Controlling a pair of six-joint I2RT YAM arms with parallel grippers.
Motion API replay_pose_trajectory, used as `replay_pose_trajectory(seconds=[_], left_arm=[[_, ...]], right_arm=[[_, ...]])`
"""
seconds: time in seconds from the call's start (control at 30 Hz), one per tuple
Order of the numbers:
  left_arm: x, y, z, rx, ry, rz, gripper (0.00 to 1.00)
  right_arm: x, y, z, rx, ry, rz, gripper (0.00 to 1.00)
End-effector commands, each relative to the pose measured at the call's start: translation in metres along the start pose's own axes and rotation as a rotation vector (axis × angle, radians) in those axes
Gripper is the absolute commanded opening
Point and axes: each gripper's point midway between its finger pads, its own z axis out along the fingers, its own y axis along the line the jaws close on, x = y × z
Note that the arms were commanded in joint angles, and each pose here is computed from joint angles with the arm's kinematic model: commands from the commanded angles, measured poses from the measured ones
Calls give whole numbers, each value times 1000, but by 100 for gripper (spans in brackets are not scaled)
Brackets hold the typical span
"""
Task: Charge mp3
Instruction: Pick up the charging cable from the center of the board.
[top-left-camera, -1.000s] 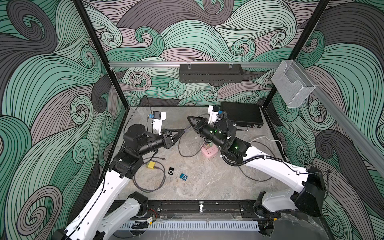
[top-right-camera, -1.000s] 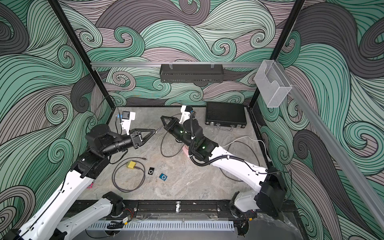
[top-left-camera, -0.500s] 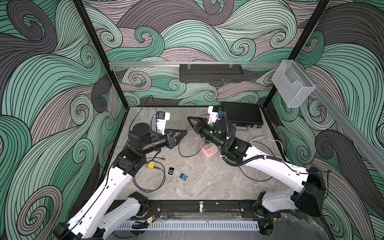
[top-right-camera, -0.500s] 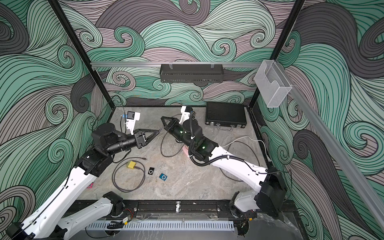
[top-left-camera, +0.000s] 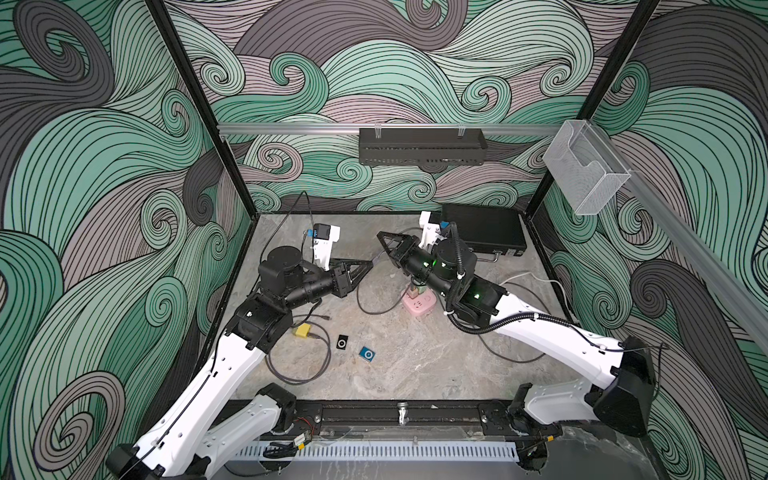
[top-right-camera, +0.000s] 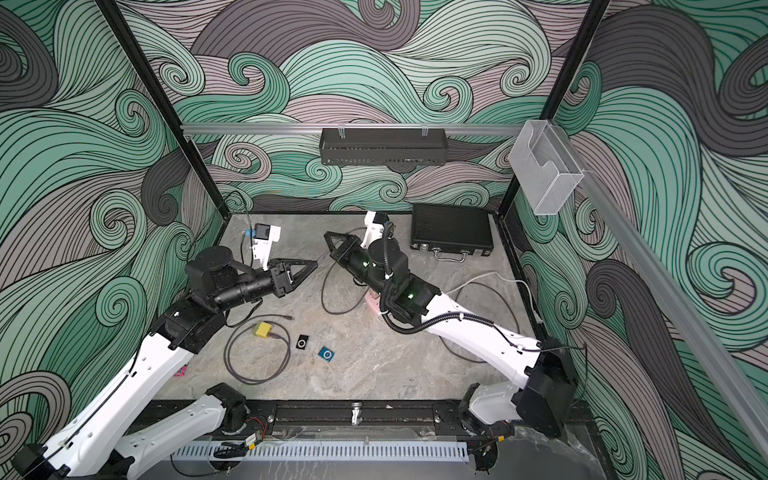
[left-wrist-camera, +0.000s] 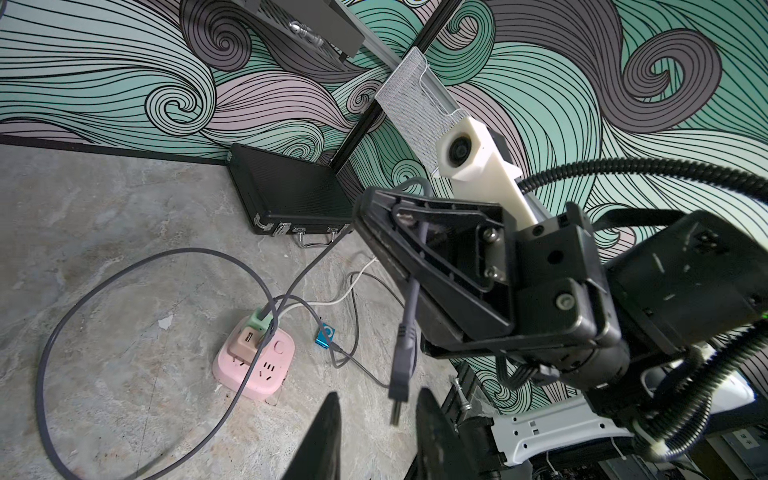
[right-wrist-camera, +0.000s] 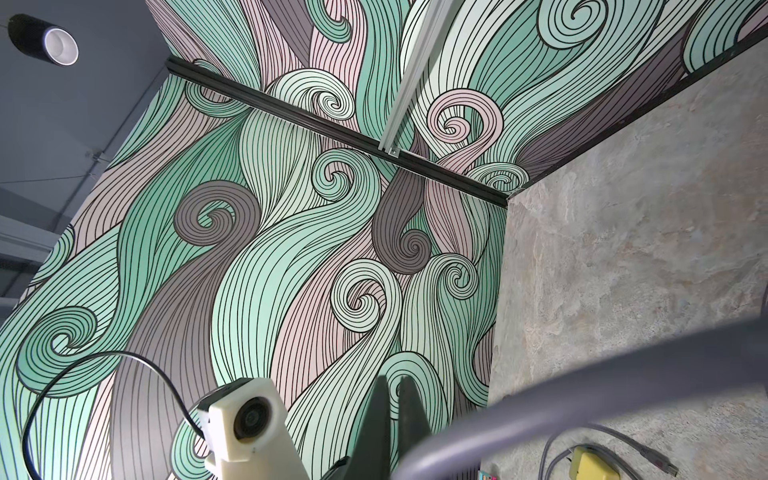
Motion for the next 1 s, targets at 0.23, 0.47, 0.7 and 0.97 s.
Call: replay_pose_trajectory(seconds=[0.23,0.47,0.7,0.97], left_arm=[[-9,-18,2,78,-17,27,21],[-8,-20,2,91,-23,28,12],[-11,-11,-2,26,-34,0,5],[-33,-13,-4,-5,-102,-32,5]], right_arm=[[-4,16,4,-44,-18,52,0],[1,12,7,-34,-6,64,0],[2,10,4,-31,0,69,8],[15,23,-1,-88,99,12,31]])
